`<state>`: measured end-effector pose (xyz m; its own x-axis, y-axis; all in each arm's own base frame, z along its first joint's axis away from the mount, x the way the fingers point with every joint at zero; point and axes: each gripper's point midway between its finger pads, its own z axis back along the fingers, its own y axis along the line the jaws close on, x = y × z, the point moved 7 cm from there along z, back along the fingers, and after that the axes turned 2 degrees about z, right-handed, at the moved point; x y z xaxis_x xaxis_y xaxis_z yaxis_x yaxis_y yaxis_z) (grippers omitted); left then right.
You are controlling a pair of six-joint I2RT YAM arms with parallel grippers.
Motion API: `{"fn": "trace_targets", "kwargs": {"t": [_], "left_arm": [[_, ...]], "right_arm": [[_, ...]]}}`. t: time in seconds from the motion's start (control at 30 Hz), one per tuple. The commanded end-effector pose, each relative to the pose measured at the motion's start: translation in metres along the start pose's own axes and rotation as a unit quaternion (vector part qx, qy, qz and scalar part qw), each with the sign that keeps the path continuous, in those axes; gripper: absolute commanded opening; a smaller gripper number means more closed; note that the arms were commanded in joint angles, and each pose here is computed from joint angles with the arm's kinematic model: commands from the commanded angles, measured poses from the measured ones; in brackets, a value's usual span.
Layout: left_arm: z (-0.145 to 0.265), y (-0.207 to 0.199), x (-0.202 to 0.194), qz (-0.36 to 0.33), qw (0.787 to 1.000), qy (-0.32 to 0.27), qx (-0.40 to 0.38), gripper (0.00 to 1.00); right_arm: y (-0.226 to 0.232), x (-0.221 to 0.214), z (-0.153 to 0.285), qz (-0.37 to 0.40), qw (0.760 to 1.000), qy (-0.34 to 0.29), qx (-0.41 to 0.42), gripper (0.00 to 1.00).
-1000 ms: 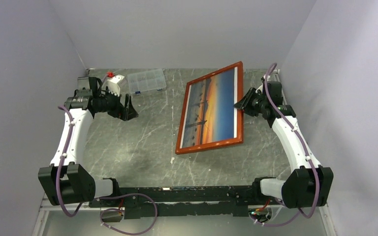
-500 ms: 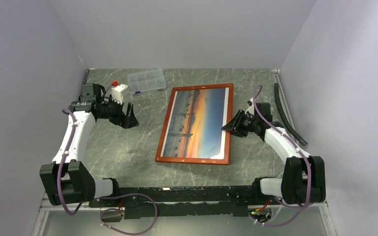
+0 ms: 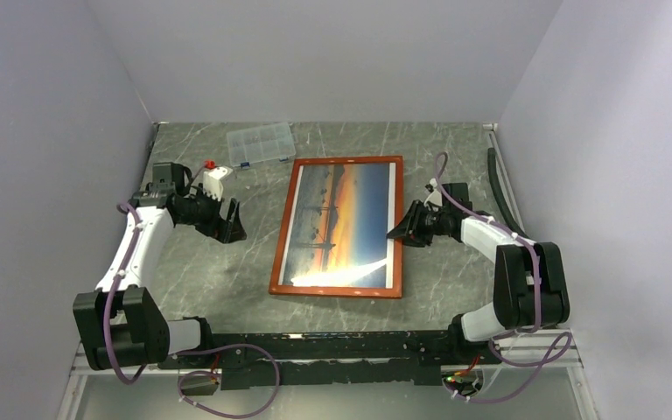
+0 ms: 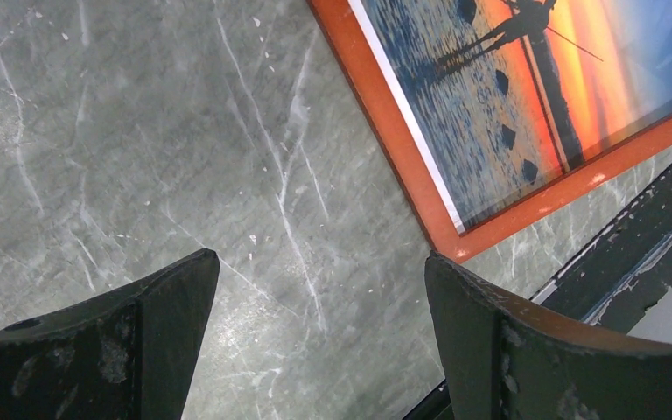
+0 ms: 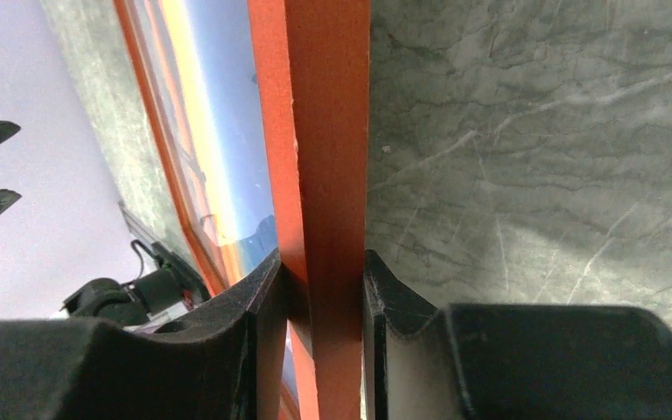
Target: Put the photo into the frame
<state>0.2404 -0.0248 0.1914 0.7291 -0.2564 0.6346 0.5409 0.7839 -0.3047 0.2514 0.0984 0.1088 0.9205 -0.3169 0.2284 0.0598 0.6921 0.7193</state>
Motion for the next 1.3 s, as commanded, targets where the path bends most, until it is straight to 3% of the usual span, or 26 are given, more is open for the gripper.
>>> {"fn": "trace_targets", "kwargs": {"t": [0.0, 0.23, 0.5, 0.53, 0.6, 0.63, 0.73, 0.83, 0.93, 1.1, 1.17, 1.27], "left_arm": [[0.003, 0.002, 0.003, -0.030, 0.999, -0.016, 0.011, 0.93], [-0.003, 0.005, -0.005, -0.018, 0.999, -0.022, 0.019, 0.94], [-0.017, 0.013, -0.023, 0.014, 0.999, -0.031, 0.022, 0.94], [-0.019, 0.014, -0.024, 0.016, 0.999, -0.031, 0.022, 0.94], [-0.023, 0.019, -0.025, 0.019, 0.999, -0.035, 0.027, 0.94], [-0.025, 0.020, -0.025, 0.021, 0.999, -0.035, 0.028, 0.94], [-0.032, 0.027, -0.027, 0.030, 0.998, -0.036, 0.037, 0.94], [-0.039, 0.035, -0.027, 0.042, 0.998, -0.040, 0.040, 0.94], [-0.045, 0.037, -0.023, 0.036, 0.998, -0.049, 0.022, 0.94], [-0.049, 0.059, -0.013, 0.043, 0.990, -0.095, 0.092, 0.94], [-0.051, 0.062, -0.011, 0.035, 0.986, -0.125, 0.104, 0.94], [-0.057, 0.070, -0.007, 0.023, 0.976, -0.175, 0.125, 0.94]], "right_arm": [[-0.014, 0.004, 0.005, 0.016, 0.995, -0.010, -0.099, 0.07], [-0.023, 0.002, 0.004, 0.011, 0.992, -0.042, -0.121, 0.40], [-0.032, 0.005, 0.001, 0.014, 0.987, -0.048, -0.153, 0.51], [-0.033, 0.006, 0.002, 0.016, 0.986, -0.053, -0.158, 0.57], [-0.033, 0.007, 0.005, 0.018, 0.984, -0.060, -0.169, 0.96], [-0.032, 0.010, 0.007, 0.020, 0.982, -0.068, -0.176, 0.99], [-0.026, 0.019, 0.018, 0.030, 0.976, -0.102, -0.190, 1.00], [-0.014, 0.037, 0.037, 0.046, 0.960, -0.183, -0.208, 1.00], [-0.012, 0.055, 0.070, 0.035, 0.910, -0.312, -0.269, 1.00], [-0.020, 0.065, 0.095, 0.041, 0.831, -0.481, -0.277, 1.00], [-0.029, 0.066, 0.099, 0.070, 0.803, -0.516, -0.290, 1.00], [-0.044, 0.064, 0.100, 0.062, 0.782, -0.521, -0.335, 1.00]]}}
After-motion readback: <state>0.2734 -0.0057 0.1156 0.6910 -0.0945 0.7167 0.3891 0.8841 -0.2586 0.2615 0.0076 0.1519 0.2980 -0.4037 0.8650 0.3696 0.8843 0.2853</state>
